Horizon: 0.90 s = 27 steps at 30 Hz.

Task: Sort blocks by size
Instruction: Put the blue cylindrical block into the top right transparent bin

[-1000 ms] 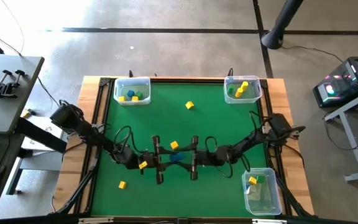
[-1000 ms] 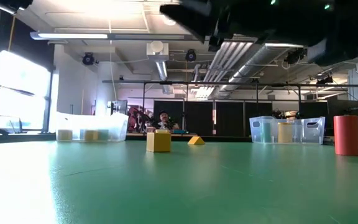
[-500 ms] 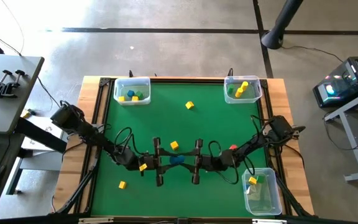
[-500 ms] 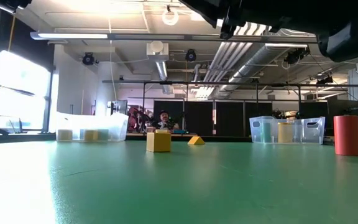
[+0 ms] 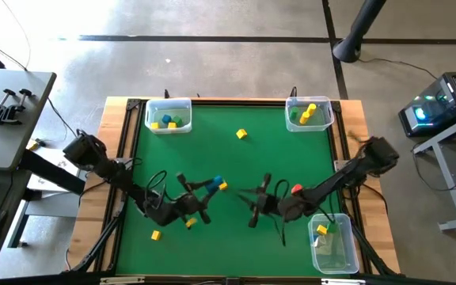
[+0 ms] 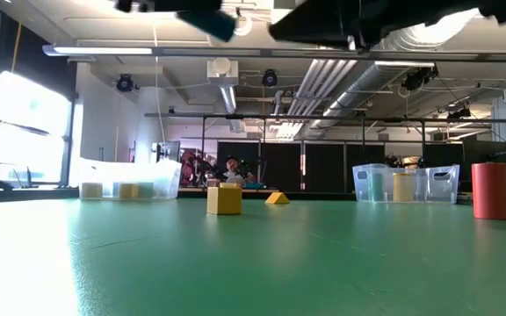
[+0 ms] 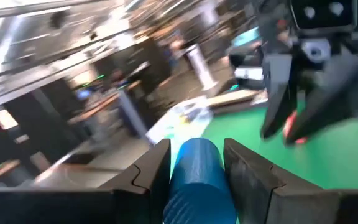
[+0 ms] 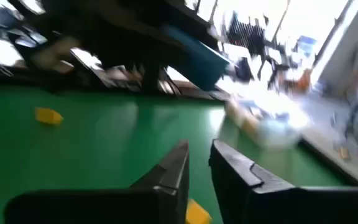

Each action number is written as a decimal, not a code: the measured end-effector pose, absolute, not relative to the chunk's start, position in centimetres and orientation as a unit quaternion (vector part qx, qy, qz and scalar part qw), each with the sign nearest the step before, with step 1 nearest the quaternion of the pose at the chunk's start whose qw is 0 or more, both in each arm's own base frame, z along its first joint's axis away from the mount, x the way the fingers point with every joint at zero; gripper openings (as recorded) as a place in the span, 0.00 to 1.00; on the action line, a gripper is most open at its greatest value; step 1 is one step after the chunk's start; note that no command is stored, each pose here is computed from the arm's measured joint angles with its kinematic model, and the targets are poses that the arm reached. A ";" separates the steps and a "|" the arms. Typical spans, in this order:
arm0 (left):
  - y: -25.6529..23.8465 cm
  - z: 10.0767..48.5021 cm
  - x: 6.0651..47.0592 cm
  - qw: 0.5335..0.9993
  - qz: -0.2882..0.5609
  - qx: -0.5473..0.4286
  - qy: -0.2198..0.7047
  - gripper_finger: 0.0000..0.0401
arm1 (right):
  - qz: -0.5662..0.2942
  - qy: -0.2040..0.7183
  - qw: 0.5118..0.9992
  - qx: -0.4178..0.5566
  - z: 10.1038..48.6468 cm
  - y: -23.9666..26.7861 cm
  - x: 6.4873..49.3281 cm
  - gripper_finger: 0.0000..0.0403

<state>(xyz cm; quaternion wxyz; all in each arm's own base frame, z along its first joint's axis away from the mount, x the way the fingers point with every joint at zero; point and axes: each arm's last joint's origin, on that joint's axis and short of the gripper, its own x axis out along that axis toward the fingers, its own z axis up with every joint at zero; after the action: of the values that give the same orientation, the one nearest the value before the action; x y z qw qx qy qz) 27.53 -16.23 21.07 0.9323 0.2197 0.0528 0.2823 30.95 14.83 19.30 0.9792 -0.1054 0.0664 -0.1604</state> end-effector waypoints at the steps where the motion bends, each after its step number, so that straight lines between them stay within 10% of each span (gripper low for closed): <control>1: -16.3 21.1 27.3 0.926 0.300 0.221 0.060 0.32 | -0.165 0.082 0.978 -0.095 19.7 14.4 30.6 0.13; 16: -14.9 18.7 28.6 0.963 0.193 0.165 0.094 0.23 | -0.144 0.207 0.968 -0.008 18.7 11.1 30.2 0.03; 27: -15.1 19.1 29.1 0.981 0.111 0.144 0.069 0.23 | 0.025 0.149 0.988 -0.003 15.9 10.6 33.8 0.43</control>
<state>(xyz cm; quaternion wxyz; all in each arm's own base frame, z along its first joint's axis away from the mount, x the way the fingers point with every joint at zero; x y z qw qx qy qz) 29.06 -15.09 19.12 0.9808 0.1445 0.0690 0.1113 33.83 10.61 15.88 0.9885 -0.0026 0.1492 0.0248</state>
